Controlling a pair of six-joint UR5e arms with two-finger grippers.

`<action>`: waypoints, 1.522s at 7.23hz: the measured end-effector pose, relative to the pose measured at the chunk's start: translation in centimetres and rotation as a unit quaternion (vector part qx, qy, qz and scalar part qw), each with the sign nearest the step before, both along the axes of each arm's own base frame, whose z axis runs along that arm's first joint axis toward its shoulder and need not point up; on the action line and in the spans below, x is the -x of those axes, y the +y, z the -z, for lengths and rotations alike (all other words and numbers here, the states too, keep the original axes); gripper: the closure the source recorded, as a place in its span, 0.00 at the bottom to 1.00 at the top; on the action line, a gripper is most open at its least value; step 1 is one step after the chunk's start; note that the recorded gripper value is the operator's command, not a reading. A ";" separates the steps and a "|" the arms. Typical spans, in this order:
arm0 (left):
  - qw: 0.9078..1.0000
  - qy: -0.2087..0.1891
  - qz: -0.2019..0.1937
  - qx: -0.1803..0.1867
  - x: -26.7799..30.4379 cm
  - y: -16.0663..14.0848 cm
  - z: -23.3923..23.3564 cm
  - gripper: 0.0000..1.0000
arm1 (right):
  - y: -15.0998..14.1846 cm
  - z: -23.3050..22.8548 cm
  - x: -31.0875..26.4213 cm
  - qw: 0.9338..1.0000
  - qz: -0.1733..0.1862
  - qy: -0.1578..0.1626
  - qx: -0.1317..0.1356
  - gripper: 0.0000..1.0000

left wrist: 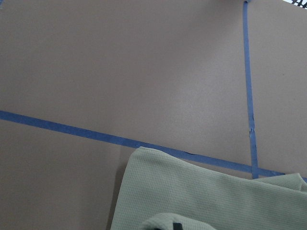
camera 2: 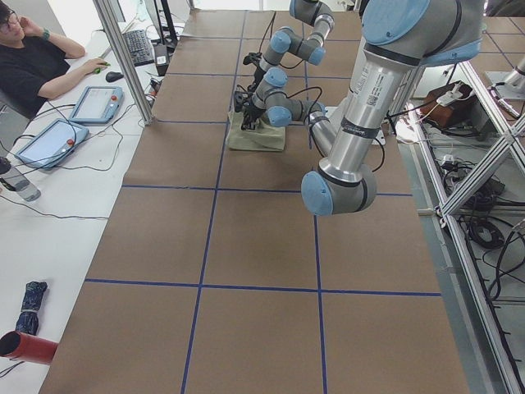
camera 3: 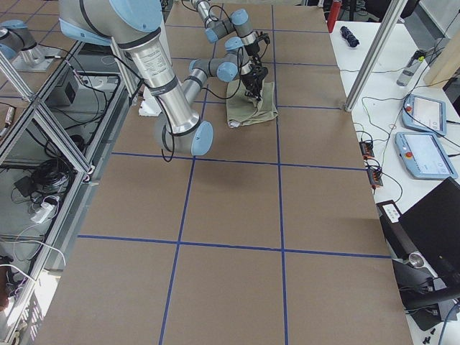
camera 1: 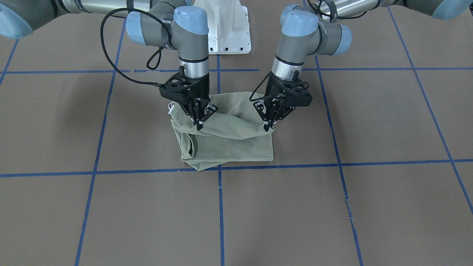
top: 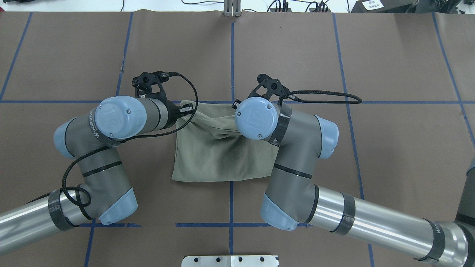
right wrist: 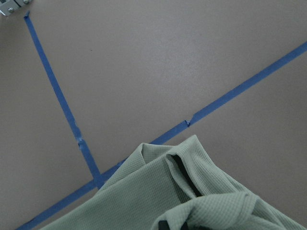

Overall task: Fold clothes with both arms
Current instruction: 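Lay the folded end down at the far edge and open both grippers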

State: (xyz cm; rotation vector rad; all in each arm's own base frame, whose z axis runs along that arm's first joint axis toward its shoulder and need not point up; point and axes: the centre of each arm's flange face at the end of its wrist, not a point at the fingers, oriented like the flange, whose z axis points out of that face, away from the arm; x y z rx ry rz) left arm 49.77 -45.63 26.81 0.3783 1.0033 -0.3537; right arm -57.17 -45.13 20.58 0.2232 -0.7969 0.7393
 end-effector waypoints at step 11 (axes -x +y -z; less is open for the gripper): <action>0.991 -0.029 -0.104 -0.082 5.9 -5.0 0.0 0.00 | 2.9 1.8 3.2 0.995 0.092 0.021 -0.037 0.00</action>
